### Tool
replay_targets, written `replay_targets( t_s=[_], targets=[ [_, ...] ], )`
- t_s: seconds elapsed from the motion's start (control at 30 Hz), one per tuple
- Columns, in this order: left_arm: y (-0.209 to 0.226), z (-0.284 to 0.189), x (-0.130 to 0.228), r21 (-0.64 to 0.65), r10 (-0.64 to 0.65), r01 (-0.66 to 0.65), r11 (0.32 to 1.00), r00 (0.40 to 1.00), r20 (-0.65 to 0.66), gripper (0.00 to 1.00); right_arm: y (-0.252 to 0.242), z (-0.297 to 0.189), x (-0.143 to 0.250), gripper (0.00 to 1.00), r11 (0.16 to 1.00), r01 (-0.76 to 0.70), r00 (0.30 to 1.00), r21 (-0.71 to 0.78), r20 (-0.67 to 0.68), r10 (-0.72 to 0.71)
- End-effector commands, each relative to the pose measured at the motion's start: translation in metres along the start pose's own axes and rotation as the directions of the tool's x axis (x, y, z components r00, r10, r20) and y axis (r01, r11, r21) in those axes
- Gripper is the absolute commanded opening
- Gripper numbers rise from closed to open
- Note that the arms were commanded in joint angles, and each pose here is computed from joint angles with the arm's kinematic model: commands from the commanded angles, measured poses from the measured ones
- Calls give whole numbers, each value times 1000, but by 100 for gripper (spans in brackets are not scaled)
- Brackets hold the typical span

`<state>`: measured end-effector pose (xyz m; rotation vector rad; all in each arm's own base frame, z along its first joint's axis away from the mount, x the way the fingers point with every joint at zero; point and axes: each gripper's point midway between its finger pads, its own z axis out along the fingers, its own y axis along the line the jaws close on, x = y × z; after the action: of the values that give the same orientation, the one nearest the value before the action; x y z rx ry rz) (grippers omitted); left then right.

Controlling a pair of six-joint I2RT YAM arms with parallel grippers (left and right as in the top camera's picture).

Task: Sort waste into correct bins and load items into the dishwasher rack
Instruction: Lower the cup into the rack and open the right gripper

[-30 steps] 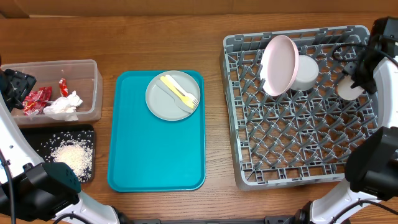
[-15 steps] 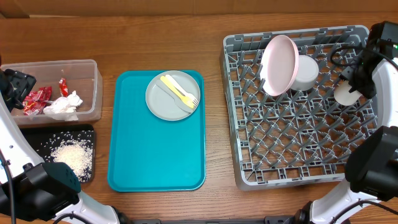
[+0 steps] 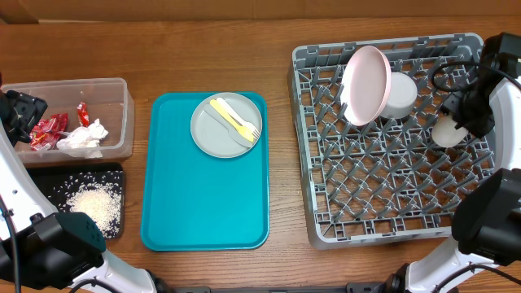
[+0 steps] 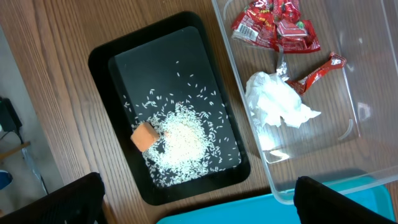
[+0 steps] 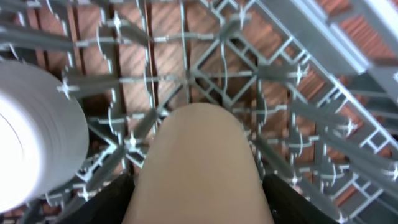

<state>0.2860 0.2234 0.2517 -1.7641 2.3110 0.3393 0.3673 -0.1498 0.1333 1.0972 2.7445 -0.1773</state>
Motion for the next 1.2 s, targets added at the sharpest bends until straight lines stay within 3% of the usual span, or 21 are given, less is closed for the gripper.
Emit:
replay_targets(
  t_s=[0.0,0.03,0.07,0.1,0.43,0.7,0.77,0.83,0.93,1.03,1.17],
  targets=[
    [3,-9,-3,7,-25,25,1000,999,31,100,14,21,24,61,998,-3,993,-57,-121,-4],
    [3,-9,-3,7,-25,25,1000,999,32,100,13,20,24,66,998,-3,992,-56,-122,-4],
    [3,-9,-3,7,-25,25,1000,999,31,100,13,21,24,90,998,-2,993,-56,-121,-4],
    [3,-9,-3,7,-25,25,1000,999,31,100,14,20,23,93,998,-3,993,-57,-118,-4],
    [3,-9,-3,7,-25,25,1000,999,32,100,17,14,12,97,997,-5,997,-72,-78,0],
    [3,-9,-3,7,-25,25,1000,999,31,100,20,-27,7,87,995,2,1000,-99,-27,-4],
    [3,-9,-3,7,-25,25,1000,999,31,100,21,-42,14,78,994,17,1000,-108,-20,-19],
    [3,-9,-3,7,-25,25,1000,999,32,100,21,-50,26,47,993,52,998,-102,-40,-56],
    [3,-9,-3,7,-25,25,1000,999,32,100,18,-44,50,16,994,80,989,-70,-122,-88],
    [3,-9,-3,7,-25,25,1000,999,31,100,16,-30,61,6,995,88,982,-52,-164,-95],
    [3,-9,-3,7,-25,25,1000,999,32,100,13,-4,65,6,997,67,983,-46,-169,-74]
  ],
)
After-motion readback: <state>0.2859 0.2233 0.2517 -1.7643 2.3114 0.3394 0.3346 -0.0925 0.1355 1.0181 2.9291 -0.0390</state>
